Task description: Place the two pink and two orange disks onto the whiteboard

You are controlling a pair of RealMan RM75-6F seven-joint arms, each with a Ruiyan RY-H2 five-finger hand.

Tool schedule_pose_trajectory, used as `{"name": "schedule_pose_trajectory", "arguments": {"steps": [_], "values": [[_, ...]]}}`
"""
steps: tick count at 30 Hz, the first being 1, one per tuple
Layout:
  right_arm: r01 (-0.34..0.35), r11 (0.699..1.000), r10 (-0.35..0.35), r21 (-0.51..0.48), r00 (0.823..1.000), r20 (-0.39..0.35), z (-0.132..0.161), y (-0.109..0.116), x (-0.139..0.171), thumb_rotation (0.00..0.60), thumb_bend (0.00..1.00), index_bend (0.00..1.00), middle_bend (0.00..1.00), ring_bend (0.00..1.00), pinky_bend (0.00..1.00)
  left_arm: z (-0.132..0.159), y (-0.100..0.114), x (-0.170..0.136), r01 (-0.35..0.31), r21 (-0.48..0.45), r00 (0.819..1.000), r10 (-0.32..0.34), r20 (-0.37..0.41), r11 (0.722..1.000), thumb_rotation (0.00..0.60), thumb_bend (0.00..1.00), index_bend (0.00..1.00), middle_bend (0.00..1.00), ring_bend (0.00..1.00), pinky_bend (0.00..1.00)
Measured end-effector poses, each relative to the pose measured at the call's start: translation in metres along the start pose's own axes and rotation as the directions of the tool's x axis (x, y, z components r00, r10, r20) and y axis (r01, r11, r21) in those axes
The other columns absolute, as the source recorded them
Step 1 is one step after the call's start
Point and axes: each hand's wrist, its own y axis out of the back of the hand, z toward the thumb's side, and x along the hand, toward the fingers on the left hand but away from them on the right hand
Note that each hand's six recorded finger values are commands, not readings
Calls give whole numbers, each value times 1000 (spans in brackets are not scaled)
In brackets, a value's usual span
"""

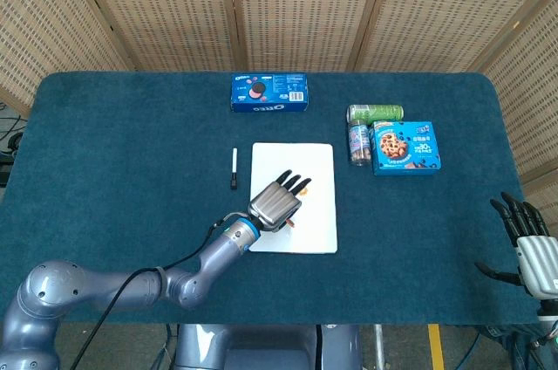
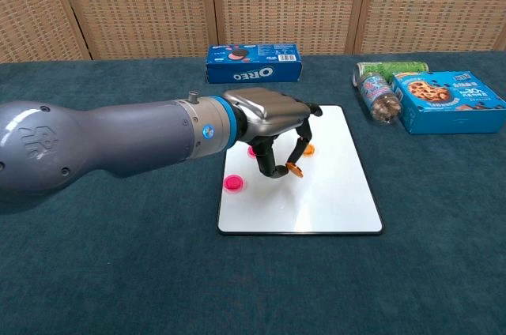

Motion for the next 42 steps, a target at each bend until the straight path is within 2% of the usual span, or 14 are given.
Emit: {"name": "schedule_pose_trajectory", "arguments": {"steps": [10, 12, 14, 15, 16, 25, 31, 34, 37, 42], "values": [[-2, 1000, 3, -13, 1000, 24, -7, 1, -3, 600, 0, 0, 0, 0, 0, 8, -3, 16, 57, -8, 998, -57, -18, 998, 600, 411, 606, 0, 0, 0], [-1, 1000, 1, -14, 1000, 24, -8, 1, -3, 600, 0, 0, 0, 0, 0, 7, -4, 18, 60, -1, 998, -60, -33, 998, 600, 403, 423, 0, 0, 0], [2, 1000, -2, -16, 1000, 23, -8, 2, -3, 600, 0, 0, 0, 0, 0, 5, -4, 19, 61, -2, 997, -61, -45, 998, 600, 393, 112, 0, 0, 0], [3, 1000, -3, -17, 1000, 22, -8, 2, -3, 600, 0, 0, 0, 0, 0, 5, -3, 19, 58, -4, 997, -58, -49, 998, 600, 387, 24, 0, 0, 0], [3, 1000, -3, -18, 1000, 22, -7, 3, -2, 600, 0, 0, 0, 0, 0, 5, -2, 19, 54, -6, 997, -54, -52, 999, 600, 384, 1, 0, 0, 0], [1, 1000, -1, -20, 1000, 16, -6, 2, -2, 600, 0, 0, 0, 0, 0, 3, 10, 15, 4, -19, 999, -5, -53, 1000, 600, 383, 0, 0, 0, 0], [5, 1000, -4, -21, 1000, 11, -5, 3, -1, 600, 0, 0, 0, 0, 0, -5, 24, 0, -52, -9, 998, 52, -38, 999, 600, 381, 0, 0, 0, 0], [5, 1000, -5, -22, 1000, 8, -5, 3, 0, 600, 0, 0, 0, 0, 0, -15, 31, -13, -89, 1, 996, 89, -31, 996, 600, 312, 0, 0, 0, 0], [5, 1000, -5, -22, 1000, 3, -3, 3, 0, 600, 0, 0, 0, 0, 0, -31, 38, -30, -131, 2, 991, 131, -36, 991, 600, 199, 0, 0, 0, 0], [9, 1000, -9, -20, 1000, -7, 0, 3, 2, 600, 0, 0, 0, 0, 0, -65, 46, -65, -208, -7, 976, 207, -63, 978, 600, 71, 0, 0, 0, 0]]}}
